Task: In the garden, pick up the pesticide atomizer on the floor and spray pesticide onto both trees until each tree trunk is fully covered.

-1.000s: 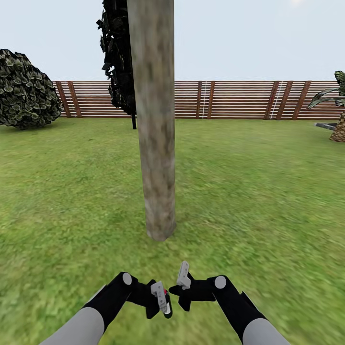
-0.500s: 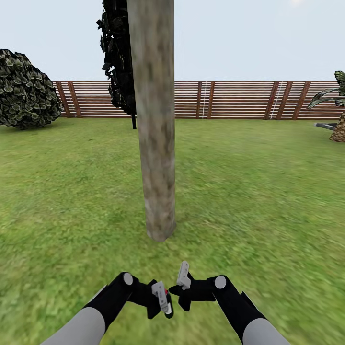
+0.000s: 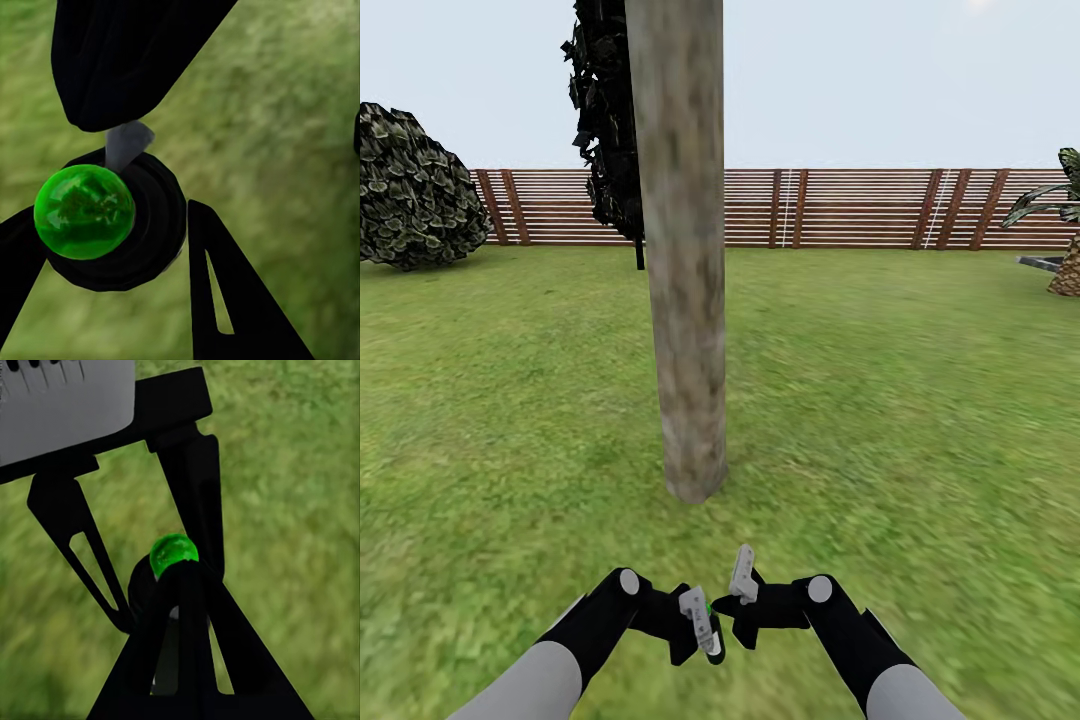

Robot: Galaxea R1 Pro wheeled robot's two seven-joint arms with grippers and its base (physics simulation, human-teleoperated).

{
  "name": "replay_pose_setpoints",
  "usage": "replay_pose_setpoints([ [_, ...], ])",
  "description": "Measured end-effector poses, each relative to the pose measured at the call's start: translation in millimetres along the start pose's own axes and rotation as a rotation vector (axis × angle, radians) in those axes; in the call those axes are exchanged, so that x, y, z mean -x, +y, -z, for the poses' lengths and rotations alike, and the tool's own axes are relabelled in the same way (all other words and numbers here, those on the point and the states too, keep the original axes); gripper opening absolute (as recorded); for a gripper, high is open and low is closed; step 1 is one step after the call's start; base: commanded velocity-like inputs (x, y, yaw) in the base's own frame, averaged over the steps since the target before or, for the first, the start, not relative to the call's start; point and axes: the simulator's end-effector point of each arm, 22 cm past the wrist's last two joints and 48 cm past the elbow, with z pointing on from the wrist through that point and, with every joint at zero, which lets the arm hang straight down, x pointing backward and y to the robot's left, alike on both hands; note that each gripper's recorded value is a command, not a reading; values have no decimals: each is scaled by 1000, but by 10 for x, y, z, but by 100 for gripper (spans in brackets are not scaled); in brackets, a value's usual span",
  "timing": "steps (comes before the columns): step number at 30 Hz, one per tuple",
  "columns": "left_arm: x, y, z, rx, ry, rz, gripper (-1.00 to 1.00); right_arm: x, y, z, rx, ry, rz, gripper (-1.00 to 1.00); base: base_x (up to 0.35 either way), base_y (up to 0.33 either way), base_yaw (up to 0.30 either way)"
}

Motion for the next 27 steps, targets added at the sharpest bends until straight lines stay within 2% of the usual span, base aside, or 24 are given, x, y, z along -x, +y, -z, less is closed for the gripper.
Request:
replay_pose_setpoints([
  [10,-117,13,29,1,20,3,-100,0,0,0,0,0,0,-100,0,0,0],
  [14,-286,65,100,11,46,11,-100,0,0,0,0,0,0,-100,0,0,0],
  [20,-811,276,402,54,121,32,-100,0,0,0,0,0,0,-100,0,0,0],
  [25,-1298,450,737,97,190,56,-100,-16,3,3,1,2,-2,-100,0,0,0],
  [27,-1541,543,937,121,226,67,-100,-22,5,4,2,4,-3,-100,0,0,0],
])
